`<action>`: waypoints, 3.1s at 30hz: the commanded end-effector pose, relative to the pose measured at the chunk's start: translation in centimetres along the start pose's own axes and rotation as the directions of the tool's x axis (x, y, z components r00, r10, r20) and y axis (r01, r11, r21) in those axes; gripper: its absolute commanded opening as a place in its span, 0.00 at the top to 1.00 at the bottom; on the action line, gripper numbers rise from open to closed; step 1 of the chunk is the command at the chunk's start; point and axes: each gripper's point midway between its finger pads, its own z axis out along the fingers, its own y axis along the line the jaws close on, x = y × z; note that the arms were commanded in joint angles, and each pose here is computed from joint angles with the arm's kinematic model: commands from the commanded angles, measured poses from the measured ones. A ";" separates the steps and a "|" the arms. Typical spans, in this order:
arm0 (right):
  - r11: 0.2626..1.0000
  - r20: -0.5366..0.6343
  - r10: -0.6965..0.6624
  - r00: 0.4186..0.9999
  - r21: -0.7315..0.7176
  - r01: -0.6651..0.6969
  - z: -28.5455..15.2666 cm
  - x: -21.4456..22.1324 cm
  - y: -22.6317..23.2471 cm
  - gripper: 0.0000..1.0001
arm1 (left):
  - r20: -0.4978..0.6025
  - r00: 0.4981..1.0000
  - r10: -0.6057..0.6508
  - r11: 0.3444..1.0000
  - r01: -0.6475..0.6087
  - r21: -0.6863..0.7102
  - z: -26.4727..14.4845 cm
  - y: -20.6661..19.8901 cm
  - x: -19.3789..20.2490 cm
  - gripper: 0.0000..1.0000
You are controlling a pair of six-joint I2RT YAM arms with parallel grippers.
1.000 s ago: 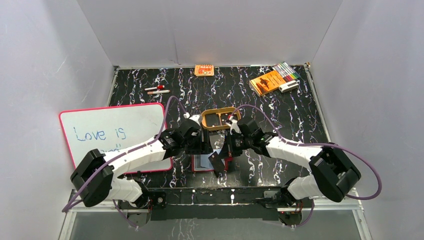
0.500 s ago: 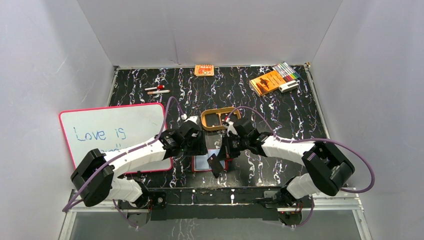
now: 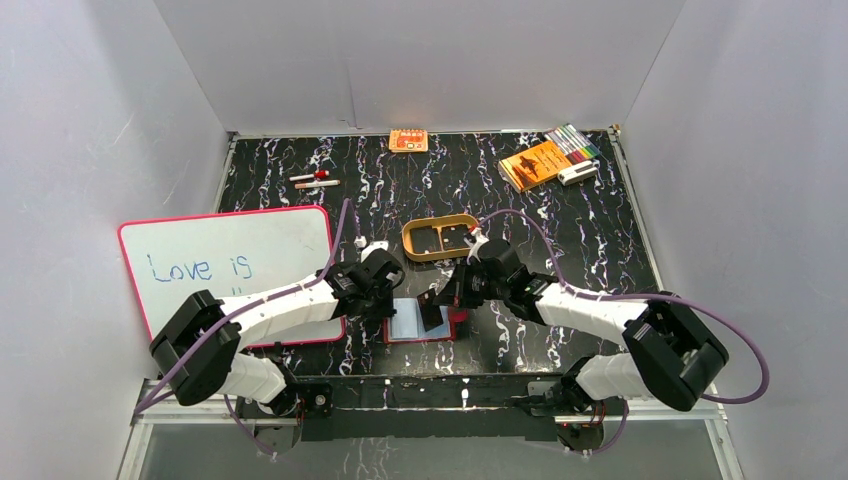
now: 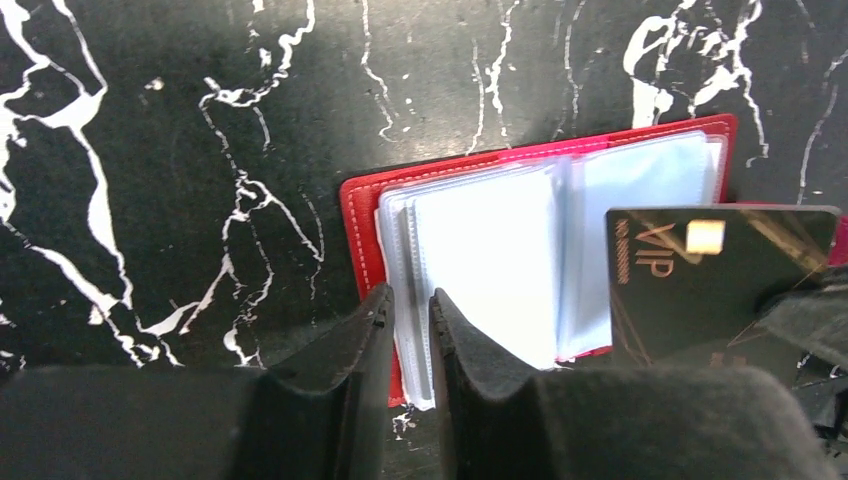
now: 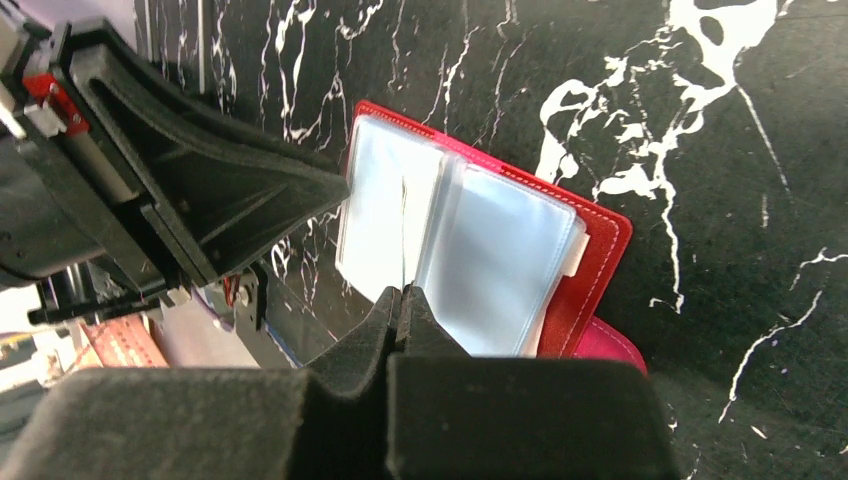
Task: Put the credit cards into the card holder
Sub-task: Turn over the card slot in the card holder, then insert the credit card into the card holder.
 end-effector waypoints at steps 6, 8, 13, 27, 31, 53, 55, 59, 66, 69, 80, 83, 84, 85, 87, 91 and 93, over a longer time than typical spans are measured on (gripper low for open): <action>0.996 0.139 0.084 0.987 -0.008 -0.084 1.3 -2.7 0.0 1.00 | 0.013 1.000 -0.016 0.995 0.018 -0.095 -0.5 2.2 0.4 0.86; 0.995 0.118 0.096 0.988 -0.005 -0.096 1.8 -2.3 -0.1 1.00 | 0.012 1.000 -0.022 0.994 0.023 -0.105 -0.6 2.5 0.5 0.87; 0.992 0.087 0.123 0.989 -0.004 -0.123 2.4 -1.4 -0.7 1.00 | 0.007 0.999 -0.032 0.991 0.032 -0.127 -0.7 3.0 0.8 0.91; 0.990 0.078 0.138 0.987 0.019 -0.140 2.4 -0.8 -1.3 1.00 | -0.032 0.998 -0.053 0.987 0.047 -0.155 -0.1 3.8 2.1 0.97; 0.988 0.065 0.147 0.987 0.030 -0.150 2.4 -0.3 -1.6 1.00 | -0.040 0.998 -0.058 0.986 0.051 -0.157 0.0 3.8 2.4 0.98; 0.980 0.056 0.192 0.980 -0.057 -0.189 2.7 0.6 -0.3 1.00 | -0.058 0.996 -0.071 0.989 0.063 -0.136 0.2 3.8 3.2 1.00; 0.979 0.056 0.196 0.979 -0.065 -0.192 2.7 0.7 -0.2 1.00 | -0.060 0.996 -0.073 0.989 0.065 -0.137 0.2 3.8 3.3 1.00; 0.977 0.044 0.204 0.978 -0.078 -0.200 2.9 0.9 -0.1 1.00 | -0.062 0.995 -0.076 0.989 0.067 -0.134 0.3 3.8 3.3 1.00; 0.969 0.034 0.221 0.975 -0.118 -0.216 3.0 1.3 0.1 1.00 | -0.064 0.995 -0.077 0.989 0.068 -0.134 0.4 3.8 3.4 1.00; 0.966 0.031 0.227 0.973 -0.132 -0.221 3.1 1.3 0.2 1.00 | -0.066 0.995 -0.076 0.989 0.067 -0.133 0.4 3.8 3.5 1.00; 0.979 0.057 0.198 0.979 -0.070 -0.193 3.3 1.3 -1.0 1.00 | -0.066 0.995 -0.078 0.989 0.069 -0.131 0.4 3.8 3.5 1.00; 0.987 0.064 0.156 0.986 -0.034 -0.154 3.3 1.0 -1.4 1.00 | -0.066 0.995 -0.077 0.989 0.068 -0.131 0.4 3.8 3.5 1.00; 0.990 0.063 0.137 0.989 -0.033 -0.135 3.3 1.0 -1.3 1.00 | -0.066 0.995 -0.077 0.989 0.068 -0.132 0.4 3.8 3.5 1.00; 0.992 0.062 0.121 0.991 -0.028 -0.119 3.3 0.9 -1.3 1.00 | -0.065 0.995 -0.078 0.989 0.068 -0.133 0.5 3.9 3.5 1.00; 0.996 0.058 0.090 0.994 -0.015 -0.089 3.4 0.8 -1.4 1.00 | -0.065 0.995 -0.078 0.989 0.068 -0.133 0.5 3.8 3.5 1.00; 0.998 0.059 0.057 0.997 -0.014 -0.057 3.3 0.6 -1.3 1.00 | -0.065 0.995 -0.077 0.989 0.068 -0.133 0.4 3.8 3.5 1.00; 0.999 0.062 0.048 0.997 -0.011 -0.047 3.3 0.5 -1.3 1.00 | -0.065 0.995 -0.077 0.989 0.068 -0.134 0.5 3.9 3.5 1.00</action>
